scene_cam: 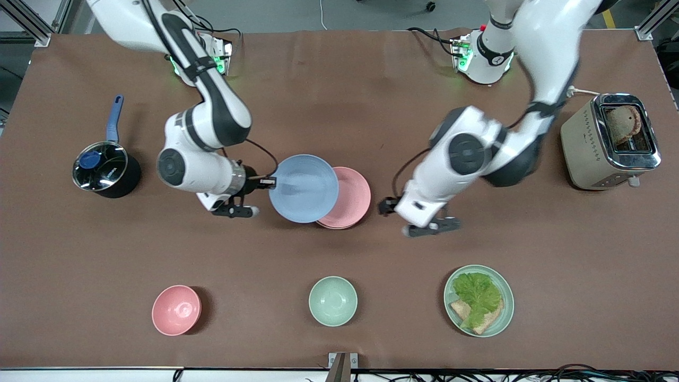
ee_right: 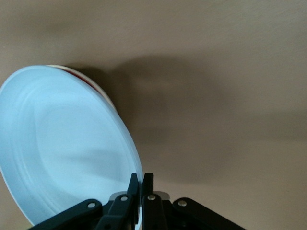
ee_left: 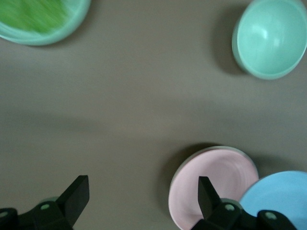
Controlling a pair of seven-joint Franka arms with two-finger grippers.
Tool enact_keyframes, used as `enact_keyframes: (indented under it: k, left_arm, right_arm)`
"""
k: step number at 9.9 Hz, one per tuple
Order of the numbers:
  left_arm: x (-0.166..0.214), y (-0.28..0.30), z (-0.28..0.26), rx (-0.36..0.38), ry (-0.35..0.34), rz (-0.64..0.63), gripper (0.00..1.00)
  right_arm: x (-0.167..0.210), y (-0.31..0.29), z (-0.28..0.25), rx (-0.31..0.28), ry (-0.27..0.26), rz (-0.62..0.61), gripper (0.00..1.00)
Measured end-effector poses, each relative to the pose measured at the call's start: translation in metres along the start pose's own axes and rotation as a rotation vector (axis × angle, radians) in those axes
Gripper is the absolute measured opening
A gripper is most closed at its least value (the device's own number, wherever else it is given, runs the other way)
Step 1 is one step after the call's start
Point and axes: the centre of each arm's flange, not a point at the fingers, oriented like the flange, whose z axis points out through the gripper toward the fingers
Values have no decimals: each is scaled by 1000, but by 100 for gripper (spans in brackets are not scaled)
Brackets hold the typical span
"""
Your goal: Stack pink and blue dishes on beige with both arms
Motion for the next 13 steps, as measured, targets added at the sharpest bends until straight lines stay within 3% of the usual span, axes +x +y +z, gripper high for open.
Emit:
enact_keyframes:
  k: [3, 8, 9, 11, 13]
  left_arm:
    - [36, -84, -134, 20, 148, 43, 100]
    - [1, -167, -251, 142, 137, 172, 100]
    - [-13, -176, -268, 161, 122, 185, 100]
    - [-35, -200, -292, 205, 65, 204, 100]
    - [-45, -217, -295, 206, 5, 271, 100]
  right_arm:
    - [-17, -30, 34, 1, 17, -2, 4]
    - [-14, -33, 71, 4, 42, 9, 6]
    - [-12, -32, 72, 4, 43, 12, 15]
    - [-11, -33, 71, 6, 46, 24, 43]
    - [-1, -30, 45, 9, 80, 32, 74]
